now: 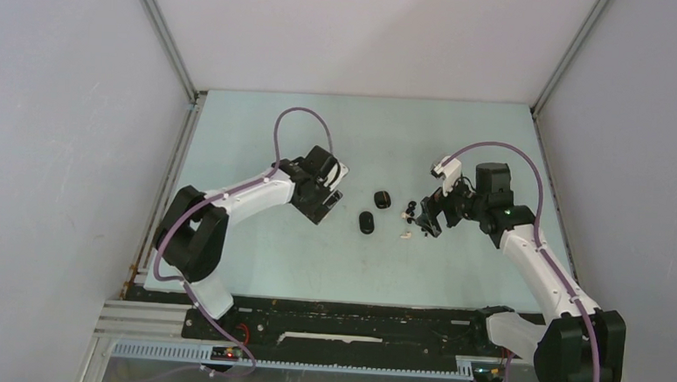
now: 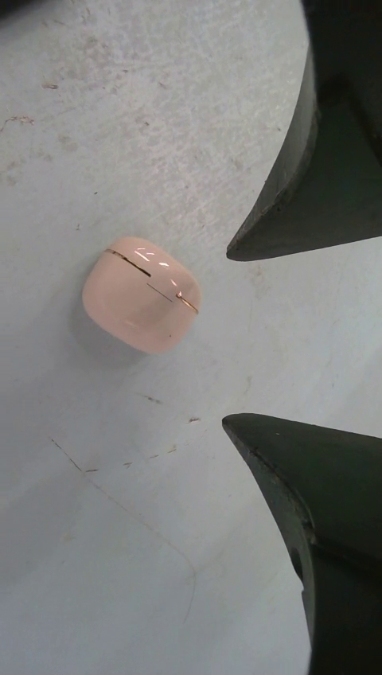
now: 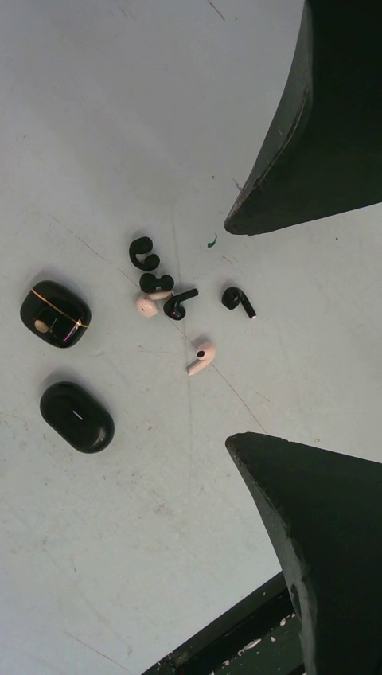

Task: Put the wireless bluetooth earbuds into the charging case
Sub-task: Pick up the charging case at the center of the board.

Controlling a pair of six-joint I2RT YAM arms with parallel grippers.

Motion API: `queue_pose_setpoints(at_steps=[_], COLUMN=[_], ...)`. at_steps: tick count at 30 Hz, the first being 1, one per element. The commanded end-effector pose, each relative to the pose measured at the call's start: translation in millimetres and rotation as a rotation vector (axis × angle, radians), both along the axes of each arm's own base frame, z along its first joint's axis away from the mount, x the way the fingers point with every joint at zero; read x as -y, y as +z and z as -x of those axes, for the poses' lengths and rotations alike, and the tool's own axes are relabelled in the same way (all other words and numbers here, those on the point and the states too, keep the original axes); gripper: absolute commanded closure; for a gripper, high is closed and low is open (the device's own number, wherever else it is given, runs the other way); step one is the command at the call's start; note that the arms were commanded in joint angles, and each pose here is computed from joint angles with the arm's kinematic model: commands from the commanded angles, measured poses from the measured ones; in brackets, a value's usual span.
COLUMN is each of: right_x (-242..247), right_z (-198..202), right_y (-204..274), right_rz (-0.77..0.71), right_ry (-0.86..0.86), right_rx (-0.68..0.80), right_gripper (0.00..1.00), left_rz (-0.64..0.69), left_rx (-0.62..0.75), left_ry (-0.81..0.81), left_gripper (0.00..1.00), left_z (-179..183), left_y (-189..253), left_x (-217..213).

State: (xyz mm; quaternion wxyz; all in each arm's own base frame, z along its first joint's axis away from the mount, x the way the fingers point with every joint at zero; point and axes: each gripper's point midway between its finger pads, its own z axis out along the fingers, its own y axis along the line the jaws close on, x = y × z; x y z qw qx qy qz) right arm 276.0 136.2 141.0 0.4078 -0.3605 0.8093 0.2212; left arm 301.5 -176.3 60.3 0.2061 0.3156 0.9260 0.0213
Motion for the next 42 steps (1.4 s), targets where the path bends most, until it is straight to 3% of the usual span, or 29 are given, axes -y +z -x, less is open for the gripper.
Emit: queue_pose_setpoints(at_steps=[1, 9, 26, 29, 33, 36, 42], right_x=[-5.3, -8.0, -13.5, -13.4, -12.5, -14.2, -35.0], right_z=[-6.1, -3.4, -0.3, -0.2, -0.5, 2.4, 27.5], right_y=[14.0, 10.6, 1.5, 1.7, 3.7, 7.3, 29.7], right_rz=[-0.017, -0.022, 0.015, 0.017, 0.019, 0.007, -0.085], right_ry=[0.025, 0.039, 0.074, 0.074, 0.07, 0.091, 0.255], right_rx=[0.033, 0.014, 0.001, 0.002, 0.009, 0.019, 0.068], right_gripper=[0.03, 0.03, 0.03, 0.03, 0.03, 0.03, 0.06], left_rz=[0.03, 0.16, 0.145, 0.132, 0.144, 0.181, 0.381], left_rx=[0.044, 0.021, -0.09, -0.095, -0.095, -0.083, -0.088], left_ry=[-0.14, -0.192, -0.2, -0.189, -0.199, -0.224, -0.261], left_gripper=[0.24, 0.28, 0.42, 0.48, 0.68, 0.72, 0.84], left_z=[-14.1, -22.2, -21.4, -23.1, -19.3, -7.6, 32.5], left_y=[-1.9, -13.0, -32.2, -34.7, -31.0, -14.1, 41.6], left_x=[10.7, 21.7, 21.5, 20.6, 25.8, 41.5, 81.4])
